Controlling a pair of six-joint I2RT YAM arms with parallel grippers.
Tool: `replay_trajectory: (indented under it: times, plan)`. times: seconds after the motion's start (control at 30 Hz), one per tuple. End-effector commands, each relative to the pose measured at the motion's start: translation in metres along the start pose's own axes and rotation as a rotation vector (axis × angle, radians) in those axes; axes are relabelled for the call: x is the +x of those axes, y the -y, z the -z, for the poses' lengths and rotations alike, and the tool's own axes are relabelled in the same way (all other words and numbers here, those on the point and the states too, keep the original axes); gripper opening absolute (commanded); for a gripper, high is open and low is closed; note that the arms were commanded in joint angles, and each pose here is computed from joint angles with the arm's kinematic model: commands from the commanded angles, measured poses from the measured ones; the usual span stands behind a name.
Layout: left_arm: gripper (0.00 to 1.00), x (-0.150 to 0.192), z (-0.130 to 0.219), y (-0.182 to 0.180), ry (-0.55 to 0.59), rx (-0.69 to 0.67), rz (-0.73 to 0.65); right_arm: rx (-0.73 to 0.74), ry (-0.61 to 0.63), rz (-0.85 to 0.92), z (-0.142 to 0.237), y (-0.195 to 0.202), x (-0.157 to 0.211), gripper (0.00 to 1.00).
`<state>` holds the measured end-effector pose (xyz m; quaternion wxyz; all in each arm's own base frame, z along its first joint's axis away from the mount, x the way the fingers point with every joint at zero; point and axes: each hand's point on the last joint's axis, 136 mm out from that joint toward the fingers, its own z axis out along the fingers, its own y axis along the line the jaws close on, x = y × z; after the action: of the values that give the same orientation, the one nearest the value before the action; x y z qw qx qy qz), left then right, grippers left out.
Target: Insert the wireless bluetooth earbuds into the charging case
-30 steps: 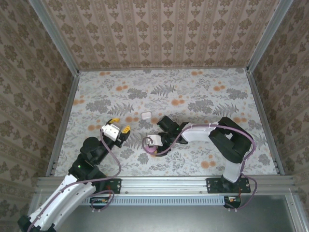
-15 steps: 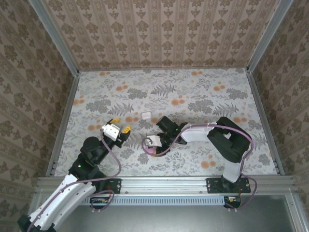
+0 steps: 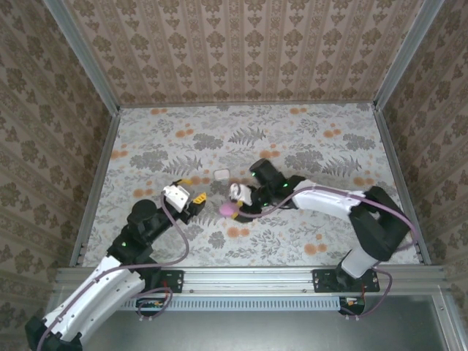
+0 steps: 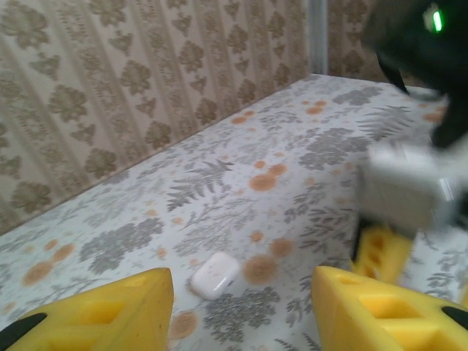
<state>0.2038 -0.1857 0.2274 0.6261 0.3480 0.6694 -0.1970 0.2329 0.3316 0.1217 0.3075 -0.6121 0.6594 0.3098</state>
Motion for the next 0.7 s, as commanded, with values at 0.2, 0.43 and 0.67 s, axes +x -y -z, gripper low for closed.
replay_trajectory:
  times: [0.2,0.43,0.67]
  plan:
    - [0.69,-0.046,-0.024,0.054,0.103,0.388,-0.067,-0.020,0.208,-0.176,0.095,0.003,-0.060,0.43]
    - [0.74,-0.062,-0.045,0.064,0.136,0.487,-0.054,-0.066,0.270,-0.148,0.109,-0.009,-0.079,0.44]
    - [0.65,-0.067,-0.045,0.075,0.152,0.575,-0.032,-0.067,0.285,-0.135,0.106,-0.008,-0.078,0.44]
